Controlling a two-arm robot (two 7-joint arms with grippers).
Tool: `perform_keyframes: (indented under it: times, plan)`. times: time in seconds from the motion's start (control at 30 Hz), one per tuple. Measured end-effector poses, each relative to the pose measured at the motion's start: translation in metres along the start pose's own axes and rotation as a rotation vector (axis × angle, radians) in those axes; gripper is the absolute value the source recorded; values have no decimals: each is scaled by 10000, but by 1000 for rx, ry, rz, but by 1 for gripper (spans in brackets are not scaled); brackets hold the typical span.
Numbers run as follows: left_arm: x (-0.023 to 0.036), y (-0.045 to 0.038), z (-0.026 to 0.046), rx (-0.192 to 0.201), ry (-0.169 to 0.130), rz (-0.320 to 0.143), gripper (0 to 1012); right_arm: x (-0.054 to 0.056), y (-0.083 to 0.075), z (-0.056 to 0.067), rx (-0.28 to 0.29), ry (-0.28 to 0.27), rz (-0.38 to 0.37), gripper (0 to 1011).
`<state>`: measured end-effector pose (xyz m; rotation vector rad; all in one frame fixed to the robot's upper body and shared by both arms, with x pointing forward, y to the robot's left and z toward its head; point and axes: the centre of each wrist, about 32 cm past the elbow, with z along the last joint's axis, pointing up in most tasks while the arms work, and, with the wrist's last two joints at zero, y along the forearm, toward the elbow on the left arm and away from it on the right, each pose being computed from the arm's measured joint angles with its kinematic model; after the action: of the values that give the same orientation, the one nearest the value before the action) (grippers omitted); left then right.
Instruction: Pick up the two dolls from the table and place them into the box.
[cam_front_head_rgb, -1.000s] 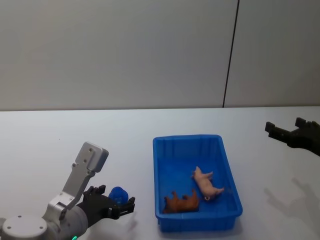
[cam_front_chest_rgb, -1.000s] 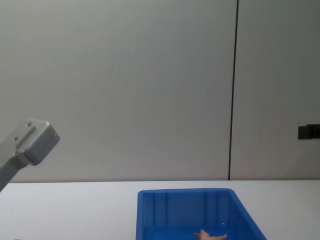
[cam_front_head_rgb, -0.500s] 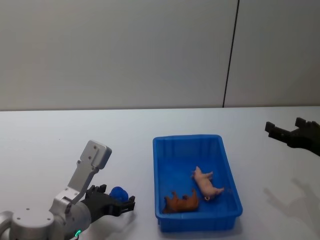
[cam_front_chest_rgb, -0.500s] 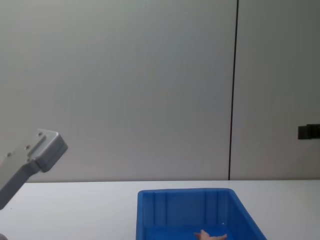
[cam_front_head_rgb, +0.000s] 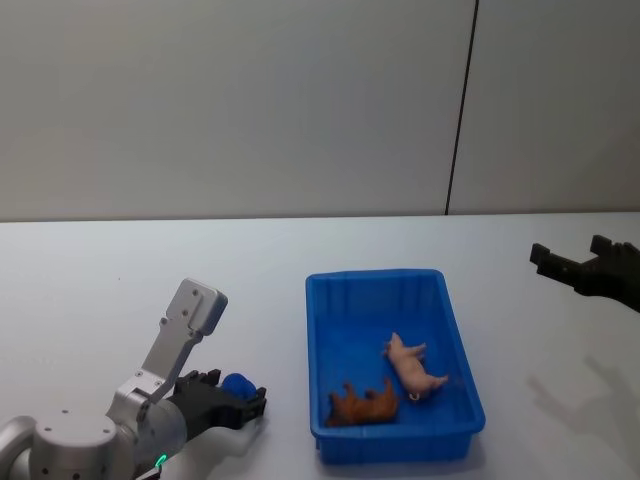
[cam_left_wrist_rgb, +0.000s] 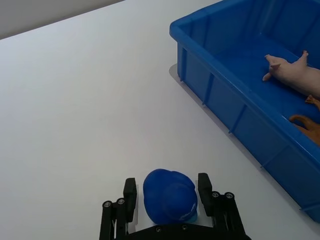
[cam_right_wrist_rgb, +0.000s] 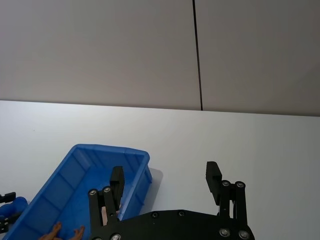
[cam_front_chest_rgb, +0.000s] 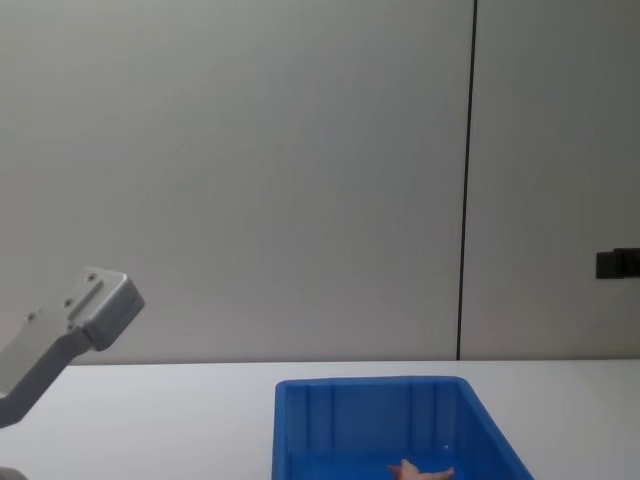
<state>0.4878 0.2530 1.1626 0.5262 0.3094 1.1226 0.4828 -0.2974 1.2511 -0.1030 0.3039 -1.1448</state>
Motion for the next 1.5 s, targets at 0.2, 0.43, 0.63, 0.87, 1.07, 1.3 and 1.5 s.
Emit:
perform_keyframes:
  times: [0.2, 0.43, 0.63, 0.87, 1.07, 1.3, 1.5]
  plan:
    - [3, -19, 3, 2, 0, 0, 629, 0, 0, 0, 0, 0, 0, 1001]
    - [4, -27, 4, 2, -1, 1, 552, 0, 0, 0, 0, 0, 0, 1001]
    - [1, -13, 6, -17, -3, 7, 505, 0, 0, 0, 0, 0, 0, 1001]
    - [8, 27, 53, -71, -11, 27, 465, 0, 0, 0, 0, 0, 0, 1001]
    - [24, 66, 140, -140, -26, 41, 423, 0, 0, 0, 0, 0, 0, 1001]
    - [41, 89, 299, -238, -46, 35, 376, 0, 0, 0, 0, 0, 0, 1001]
    - [45, 76, 464, -329, -65, -9, 343, 0, 0, 0, 0, 0, 0, 1001]
